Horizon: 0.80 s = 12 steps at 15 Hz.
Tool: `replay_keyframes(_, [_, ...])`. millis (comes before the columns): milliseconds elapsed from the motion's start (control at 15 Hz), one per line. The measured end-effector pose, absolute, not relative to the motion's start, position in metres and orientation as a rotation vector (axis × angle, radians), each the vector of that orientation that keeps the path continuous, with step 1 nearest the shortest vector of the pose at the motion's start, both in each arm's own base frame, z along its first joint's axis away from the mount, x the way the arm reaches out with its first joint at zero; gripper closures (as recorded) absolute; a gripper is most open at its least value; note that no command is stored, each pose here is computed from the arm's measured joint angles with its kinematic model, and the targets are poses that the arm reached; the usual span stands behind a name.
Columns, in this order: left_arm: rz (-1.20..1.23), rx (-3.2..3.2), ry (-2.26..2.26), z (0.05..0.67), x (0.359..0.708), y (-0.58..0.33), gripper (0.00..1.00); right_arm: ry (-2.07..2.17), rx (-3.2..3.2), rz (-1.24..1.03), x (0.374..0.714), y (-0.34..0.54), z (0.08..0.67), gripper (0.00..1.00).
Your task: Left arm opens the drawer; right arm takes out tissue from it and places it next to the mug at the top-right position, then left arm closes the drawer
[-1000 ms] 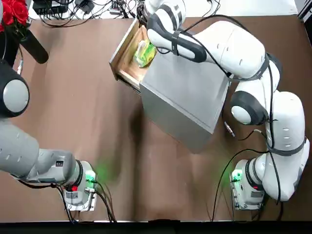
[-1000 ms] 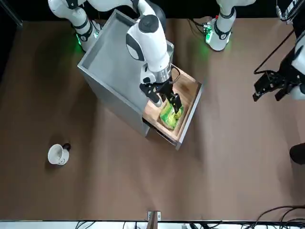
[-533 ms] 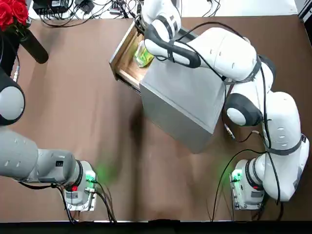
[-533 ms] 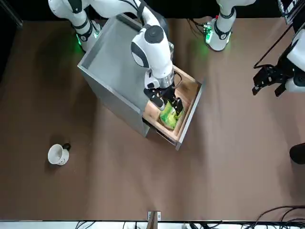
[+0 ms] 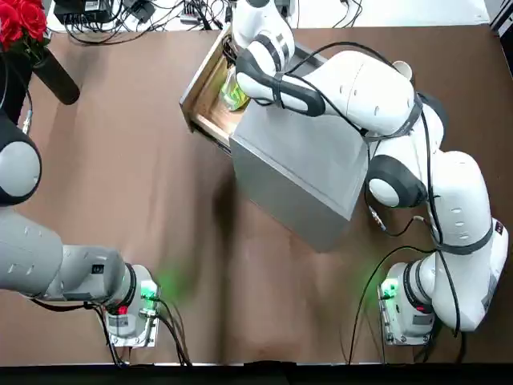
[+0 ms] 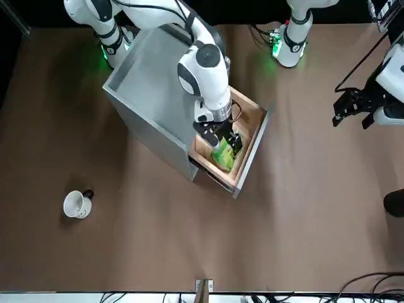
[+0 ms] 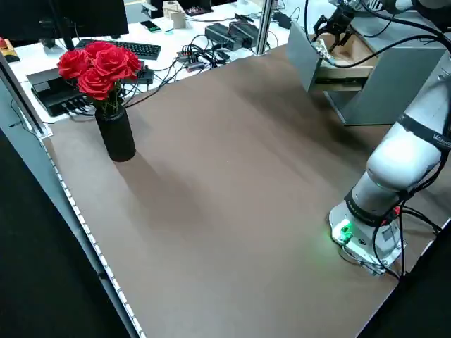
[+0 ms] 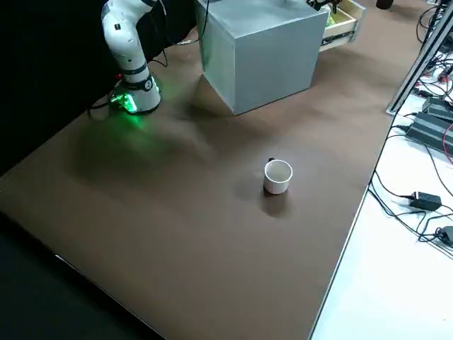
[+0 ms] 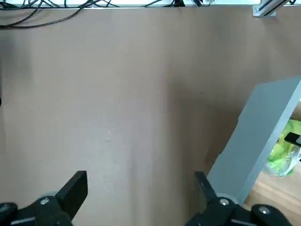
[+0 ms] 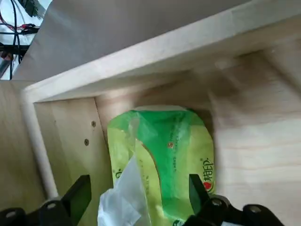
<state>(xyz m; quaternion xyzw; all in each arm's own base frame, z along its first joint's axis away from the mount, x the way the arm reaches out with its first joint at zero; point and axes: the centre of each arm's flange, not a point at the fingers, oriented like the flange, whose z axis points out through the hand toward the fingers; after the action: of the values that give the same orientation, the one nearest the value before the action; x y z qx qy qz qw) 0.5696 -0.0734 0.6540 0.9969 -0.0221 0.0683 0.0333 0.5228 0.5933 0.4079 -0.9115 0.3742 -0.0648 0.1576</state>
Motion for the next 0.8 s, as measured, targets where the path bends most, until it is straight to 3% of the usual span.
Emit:
replay_keyframes(200, [0.209, 3.067, -0.073, 0.654, 0.569, -0.075, 0.00, 1.066, -2.623, -0.197, 0.523, 0.594, 0.401, 0.25])
replay_keyframes(667, [0.200, 3.066, -0.097, 0.651, 0.569, -0.084, 0.00, 1.051, -2.651, -0.202, 0.517, 0.601, 0.386, 0.33])
replay_keyframes(800, [0.198, 3.066, -0.098, 0.650, 0.569, -0.084, 0.00, 1.060, -2.646, -0.202, 0.517, 0.601, 0.386, 0.48])
